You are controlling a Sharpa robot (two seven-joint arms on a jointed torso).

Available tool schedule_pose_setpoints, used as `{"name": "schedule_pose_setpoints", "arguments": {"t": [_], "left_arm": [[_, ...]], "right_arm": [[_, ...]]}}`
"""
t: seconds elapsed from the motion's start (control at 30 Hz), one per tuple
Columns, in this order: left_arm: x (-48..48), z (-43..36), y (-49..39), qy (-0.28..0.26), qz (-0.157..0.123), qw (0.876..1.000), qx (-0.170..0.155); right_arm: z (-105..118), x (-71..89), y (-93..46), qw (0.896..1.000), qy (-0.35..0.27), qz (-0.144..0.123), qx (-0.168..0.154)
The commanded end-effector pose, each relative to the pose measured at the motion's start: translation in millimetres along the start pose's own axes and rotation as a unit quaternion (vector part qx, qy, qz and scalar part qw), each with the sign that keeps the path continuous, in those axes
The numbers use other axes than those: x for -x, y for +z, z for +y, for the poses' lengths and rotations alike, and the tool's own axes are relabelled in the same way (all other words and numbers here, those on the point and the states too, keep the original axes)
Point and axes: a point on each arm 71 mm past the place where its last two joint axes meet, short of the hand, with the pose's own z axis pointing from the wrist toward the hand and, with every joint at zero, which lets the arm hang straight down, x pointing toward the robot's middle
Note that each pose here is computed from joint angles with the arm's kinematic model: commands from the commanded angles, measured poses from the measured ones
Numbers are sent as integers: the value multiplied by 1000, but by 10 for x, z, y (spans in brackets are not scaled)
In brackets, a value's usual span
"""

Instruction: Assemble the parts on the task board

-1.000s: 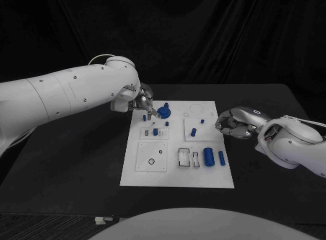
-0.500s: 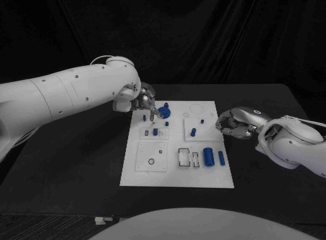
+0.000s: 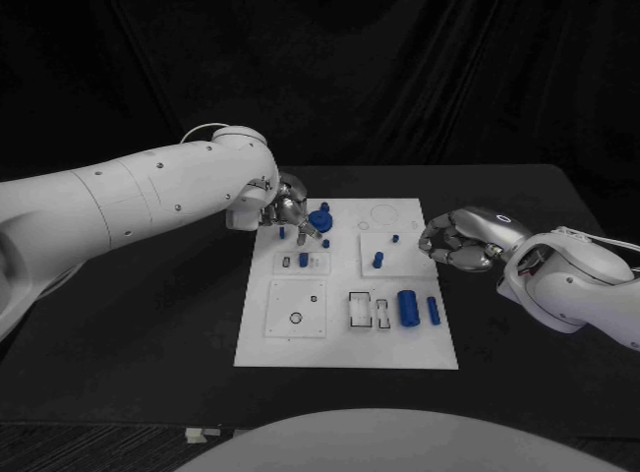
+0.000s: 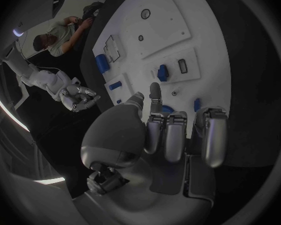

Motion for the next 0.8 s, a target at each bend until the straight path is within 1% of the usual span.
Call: {"name": "schedule_pose_setpoints", "arguments": {"t": [0.03,0.27,0.63,0.8], "left_arm": [[22,10,13,5,-20,1000,2],[4,58,41,6,-12,1000,18],[-70,84,97,11,11,999,32],[-88,97,111,13,19,999,36]], "right_arm": [[32,26,-12,1000,5,-23,16],[48,25,-11,999,6,-25,20],[49,24,-17,1000,7,-23,19],[48,21,-19,1000,7,-20,16]]}}
